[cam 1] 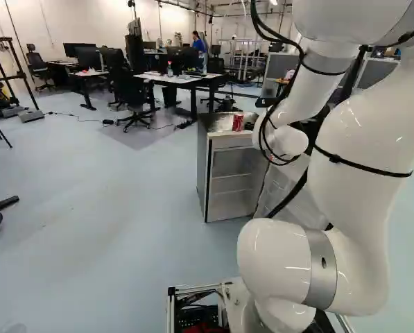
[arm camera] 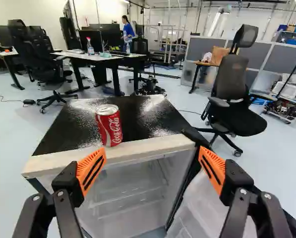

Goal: Grab a drink from the fridge

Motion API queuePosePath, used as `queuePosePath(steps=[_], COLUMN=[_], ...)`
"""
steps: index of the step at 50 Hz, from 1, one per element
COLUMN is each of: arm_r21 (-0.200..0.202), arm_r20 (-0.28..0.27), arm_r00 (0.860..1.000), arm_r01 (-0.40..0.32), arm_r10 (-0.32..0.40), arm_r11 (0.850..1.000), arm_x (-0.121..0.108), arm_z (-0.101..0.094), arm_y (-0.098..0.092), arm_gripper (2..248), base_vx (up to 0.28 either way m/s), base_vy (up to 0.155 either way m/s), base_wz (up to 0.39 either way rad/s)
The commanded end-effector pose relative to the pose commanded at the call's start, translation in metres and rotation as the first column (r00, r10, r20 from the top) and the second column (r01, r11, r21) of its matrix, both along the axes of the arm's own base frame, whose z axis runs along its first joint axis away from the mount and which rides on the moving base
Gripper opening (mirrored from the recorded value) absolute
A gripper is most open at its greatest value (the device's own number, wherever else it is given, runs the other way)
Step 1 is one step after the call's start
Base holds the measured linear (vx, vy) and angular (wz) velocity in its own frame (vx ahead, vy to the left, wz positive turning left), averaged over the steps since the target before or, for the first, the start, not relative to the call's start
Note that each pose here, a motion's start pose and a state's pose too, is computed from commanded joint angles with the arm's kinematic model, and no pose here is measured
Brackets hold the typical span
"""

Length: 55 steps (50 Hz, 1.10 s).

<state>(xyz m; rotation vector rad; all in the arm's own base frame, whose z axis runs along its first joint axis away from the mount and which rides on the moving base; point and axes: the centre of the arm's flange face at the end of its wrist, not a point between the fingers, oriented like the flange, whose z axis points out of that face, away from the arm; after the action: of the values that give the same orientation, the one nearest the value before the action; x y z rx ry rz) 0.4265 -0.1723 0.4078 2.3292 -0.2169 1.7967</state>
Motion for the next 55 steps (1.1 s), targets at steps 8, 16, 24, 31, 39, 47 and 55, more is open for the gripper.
queuePosePath(steps=[8,16,24,31,39,47,55], arm_r21=[0.01,0.022,0.034,0.043,0.055,0.066,0.078], arm_r20=[-0.034,-0.067,-0.101,-0.13,-0.164,-0.197,-0.229], arm_r00=[0.999,0.994,0.987,0.979,0.967,0.954,0.939], arm_r01=[0.043,0.086,0.129,0.165,0.204,0.242,0.279], arm_r10=[-0.042,-0.084,-0.125,-0.158,-0.193,-0.225,-0.255], arm_r11=[0.999,0.996,0.991,0.985,0.977,0.968,0.957], arm_x=[-0.004,-0.009,-0.013,-0.017,-0.021,-0.023,-0.025], arm_z=[0.004,0.007,0.011,0.015,0.019,0.023,0.027], arm_y=[-0.012,-0.025,-0.037,-0.047,-0.059,-0.071,-0.083], arm_gripper=[247,247,247,247,247,247,247], base_vx=[0.0,0.0,0.0,0.0,0.0,0.0,0.0], base_vy=[0.0,0.0,0.0,0.0,0.0,0.0,0.0], base_wz=[0.0,0.0,0.0,0.0,0.0,0.0,0.0])
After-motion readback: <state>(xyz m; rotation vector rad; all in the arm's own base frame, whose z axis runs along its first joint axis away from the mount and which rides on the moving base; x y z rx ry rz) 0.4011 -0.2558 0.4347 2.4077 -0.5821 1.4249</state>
